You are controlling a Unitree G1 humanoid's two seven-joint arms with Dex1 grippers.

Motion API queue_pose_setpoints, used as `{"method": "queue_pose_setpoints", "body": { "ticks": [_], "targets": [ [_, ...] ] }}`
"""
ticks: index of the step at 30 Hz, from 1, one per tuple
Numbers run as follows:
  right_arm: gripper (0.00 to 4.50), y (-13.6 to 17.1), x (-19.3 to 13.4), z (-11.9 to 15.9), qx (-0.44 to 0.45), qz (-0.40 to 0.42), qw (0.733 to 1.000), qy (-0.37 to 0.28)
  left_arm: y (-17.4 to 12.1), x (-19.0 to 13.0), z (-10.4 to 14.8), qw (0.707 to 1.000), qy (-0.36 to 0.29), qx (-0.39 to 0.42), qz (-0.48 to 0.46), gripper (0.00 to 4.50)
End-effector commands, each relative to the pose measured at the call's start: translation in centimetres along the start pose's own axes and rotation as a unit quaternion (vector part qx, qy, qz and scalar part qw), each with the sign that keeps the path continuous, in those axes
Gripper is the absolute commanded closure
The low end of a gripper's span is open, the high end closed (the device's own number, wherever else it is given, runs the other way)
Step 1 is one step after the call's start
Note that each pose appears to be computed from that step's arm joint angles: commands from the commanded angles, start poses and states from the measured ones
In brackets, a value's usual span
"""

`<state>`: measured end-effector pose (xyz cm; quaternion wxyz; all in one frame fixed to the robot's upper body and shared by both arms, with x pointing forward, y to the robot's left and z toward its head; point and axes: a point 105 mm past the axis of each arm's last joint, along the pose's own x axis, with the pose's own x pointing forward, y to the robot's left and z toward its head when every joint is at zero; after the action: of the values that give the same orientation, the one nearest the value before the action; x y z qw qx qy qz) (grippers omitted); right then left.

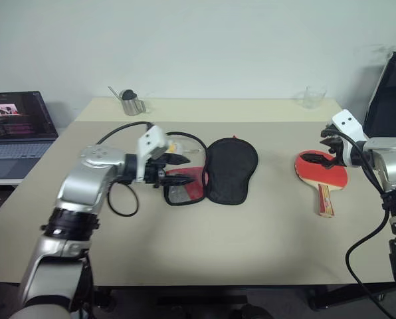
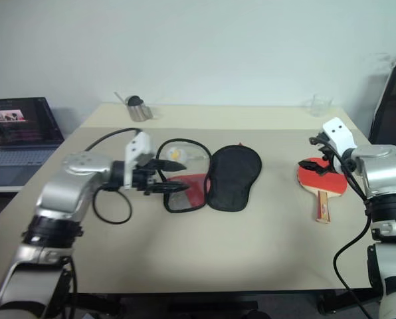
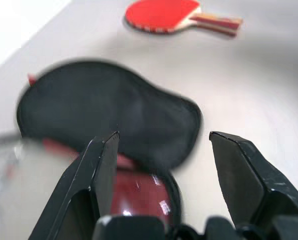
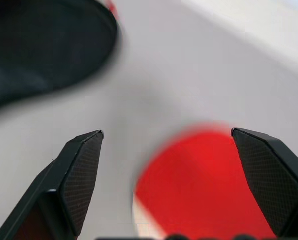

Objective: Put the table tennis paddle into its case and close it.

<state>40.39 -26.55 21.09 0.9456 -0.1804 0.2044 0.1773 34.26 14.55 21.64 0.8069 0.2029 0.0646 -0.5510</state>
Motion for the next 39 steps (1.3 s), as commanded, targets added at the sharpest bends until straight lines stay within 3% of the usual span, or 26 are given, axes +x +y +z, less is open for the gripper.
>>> {"method": "queue_pose_setpoints", "body": {
  "ticks": [1, 6, 14, 22, 35, 39],
  "targets": [
    [0.0, -1.0, -1.6, -0.8, 0.087, -0.059, 0.994, 0.034, -0.5, -1.7, 1.8, 0.999, -0.022, 0.03, 0.015, 1.37],
    [0.0, -1.7, -2.6, -3.4, 0.207, -0.16, 0.962, 0.077, -0.4, -1.8, 0.9, 0.999, -0.015, 0.014, 0.028, 1.37],
    [0.0, -1.3, -3.2, -5.8, 0.276, -0.246, 0.924, 0.098, -0.3, -1.3, 0.9, 1.0, -0.016, 0.009, 0.024, 1.37],
    [0.0, 0.4, -1.7, -8.0, 0.321, -0.253, 0.904, 0.122, 0.1, -1.5, 1.2, 0.999, -0.02, 0.007, 0.028, 1.37],
    [0.0, 2.7, 1.2, -9.7, 0.331, -0.227, 0.904, 0.146, 0.2, -2.2, 1.0, 0.999, -0.018, 0.001, 0.047, 1.37],
    [0.92, 2.5, 1.3, -10.0, 0.33, -0.237, 0.901, 0.148, 0.1, -2.4, 0.9, 0.999, -0.017, 0.0, 0.05, 1.32]
  ]
}}
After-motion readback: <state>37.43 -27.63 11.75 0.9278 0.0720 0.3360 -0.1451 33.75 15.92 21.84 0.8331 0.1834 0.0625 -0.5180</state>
